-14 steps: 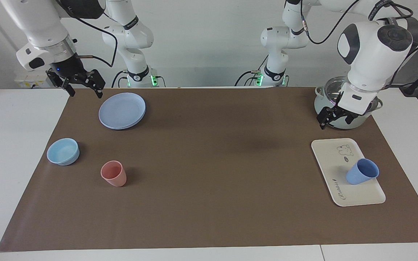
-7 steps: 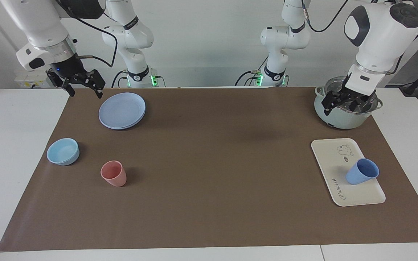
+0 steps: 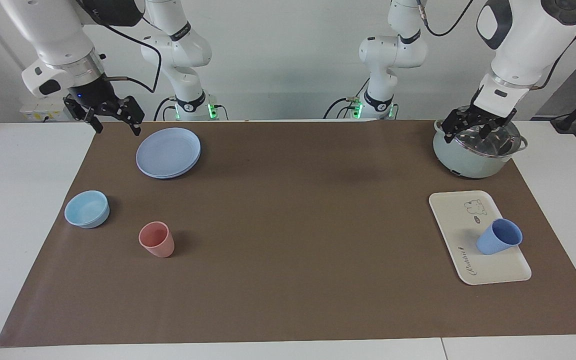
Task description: Place cup on tray
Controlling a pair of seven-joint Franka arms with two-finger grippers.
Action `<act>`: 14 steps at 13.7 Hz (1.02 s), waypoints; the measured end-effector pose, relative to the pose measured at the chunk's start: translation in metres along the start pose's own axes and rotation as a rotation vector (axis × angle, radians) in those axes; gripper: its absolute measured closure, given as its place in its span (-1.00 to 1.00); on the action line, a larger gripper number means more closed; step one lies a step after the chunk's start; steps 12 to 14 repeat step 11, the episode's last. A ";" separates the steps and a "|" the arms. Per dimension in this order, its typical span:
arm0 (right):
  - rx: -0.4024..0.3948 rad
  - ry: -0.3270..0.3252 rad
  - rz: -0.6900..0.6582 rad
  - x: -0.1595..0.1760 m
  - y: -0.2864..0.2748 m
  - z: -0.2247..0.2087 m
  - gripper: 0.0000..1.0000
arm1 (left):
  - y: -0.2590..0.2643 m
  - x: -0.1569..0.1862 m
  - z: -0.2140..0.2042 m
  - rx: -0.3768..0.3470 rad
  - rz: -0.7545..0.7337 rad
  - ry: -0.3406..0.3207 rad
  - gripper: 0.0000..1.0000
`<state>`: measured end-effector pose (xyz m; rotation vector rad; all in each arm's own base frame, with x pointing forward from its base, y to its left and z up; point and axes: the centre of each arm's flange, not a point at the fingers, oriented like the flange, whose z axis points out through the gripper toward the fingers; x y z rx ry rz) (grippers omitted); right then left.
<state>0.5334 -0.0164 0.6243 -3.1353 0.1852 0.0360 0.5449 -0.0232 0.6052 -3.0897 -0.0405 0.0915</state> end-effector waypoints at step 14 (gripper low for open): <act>0.000 0.000 0.004 0.000 0.002 0.000 -1.00 | 0.007 0.002 -0.003 -0.053 0.008 0.022 -1.00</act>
